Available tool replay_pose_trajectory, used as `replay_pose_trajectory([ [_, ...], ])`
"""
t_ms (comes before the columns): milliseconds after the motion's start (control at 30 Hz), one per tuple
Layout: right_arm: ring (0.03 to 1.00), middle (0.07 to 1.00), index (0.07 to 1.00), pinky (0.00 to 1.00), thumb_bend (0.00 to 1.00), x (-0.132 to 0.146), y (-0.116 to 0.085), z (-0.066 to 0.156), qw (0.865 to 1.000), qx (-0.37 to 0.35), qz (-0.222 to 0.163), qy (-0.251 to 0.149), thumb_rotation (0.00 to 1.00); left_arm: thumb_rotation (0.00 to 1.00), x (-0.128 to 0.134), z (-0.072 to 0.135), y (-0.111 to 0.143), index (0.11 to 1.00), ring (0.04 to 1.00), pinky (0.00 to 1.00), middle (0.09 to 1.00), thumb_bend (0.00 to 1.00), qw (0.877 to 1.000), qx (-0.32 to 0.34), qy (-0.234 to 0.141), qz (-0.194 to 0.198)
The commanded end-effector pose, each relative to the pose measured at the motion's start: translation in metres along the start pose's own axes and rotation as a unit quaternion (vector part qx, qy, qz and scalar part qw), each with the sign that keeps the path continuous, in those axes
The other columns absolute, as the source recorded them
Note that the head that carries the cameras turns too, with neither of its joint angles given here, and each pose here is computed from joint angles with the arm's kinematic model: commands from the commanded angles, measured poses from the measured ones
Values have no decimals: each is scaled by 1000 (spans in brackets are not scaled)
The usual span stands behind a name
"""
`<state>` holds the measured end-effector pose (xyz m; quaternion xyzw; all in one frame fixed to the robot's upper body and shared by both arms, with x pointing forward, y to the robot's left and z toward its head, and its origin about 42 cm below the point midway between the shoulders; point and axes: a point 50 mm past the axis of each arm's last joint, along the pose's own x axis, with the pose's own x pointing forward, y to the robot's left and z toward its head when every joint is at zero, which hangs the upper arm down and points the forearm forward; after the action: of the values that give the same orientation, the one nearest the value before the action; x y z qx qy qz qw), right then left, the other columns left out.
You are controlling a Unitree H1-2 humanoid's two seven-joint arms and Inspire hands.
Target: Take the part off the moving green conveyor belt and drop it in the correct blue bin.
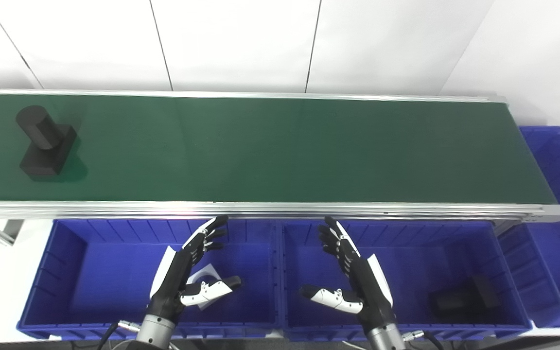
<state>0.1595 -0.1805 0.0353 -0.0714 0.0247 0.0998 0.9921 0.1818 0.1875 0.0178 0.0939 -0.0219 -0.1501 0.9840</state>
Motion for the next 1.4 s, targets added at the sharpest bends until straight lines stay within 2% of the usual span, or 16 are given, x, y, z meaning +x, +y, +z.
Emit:
replay_pose_trajectory([
  [0, 907, 912, 961, 876, 836, 3, 0, 10, 1000, 2, -2, -20, 427, 500, 4, 9, 0, 858, 843, 756, 896, 752, 1000, -4, -29, 2],
  [933, 906, 914, 963, 862, 830, 4, 0, 8, 1000, -4, -1, -20, 436, 508, 5, 8, 0, 851, 836, 746, 891, 762, 1000, 2, -28, 3],
  [1100, 906, 916, 965, 868, 812, 1, -3, 3, 1000, -4, 1, -21, 428, 539, 4, 4, -5, 852, 828, 738, 884, 776, 1000, 13, -22, 0],
  [1367, 927, 925, 971, 896, 791, -4, -12, -5, 1000, 11, 0, -20, 400, 518, 4, -4, -20, 829, 808, 715, 866, 796, 999, 28, -15, 2],
])
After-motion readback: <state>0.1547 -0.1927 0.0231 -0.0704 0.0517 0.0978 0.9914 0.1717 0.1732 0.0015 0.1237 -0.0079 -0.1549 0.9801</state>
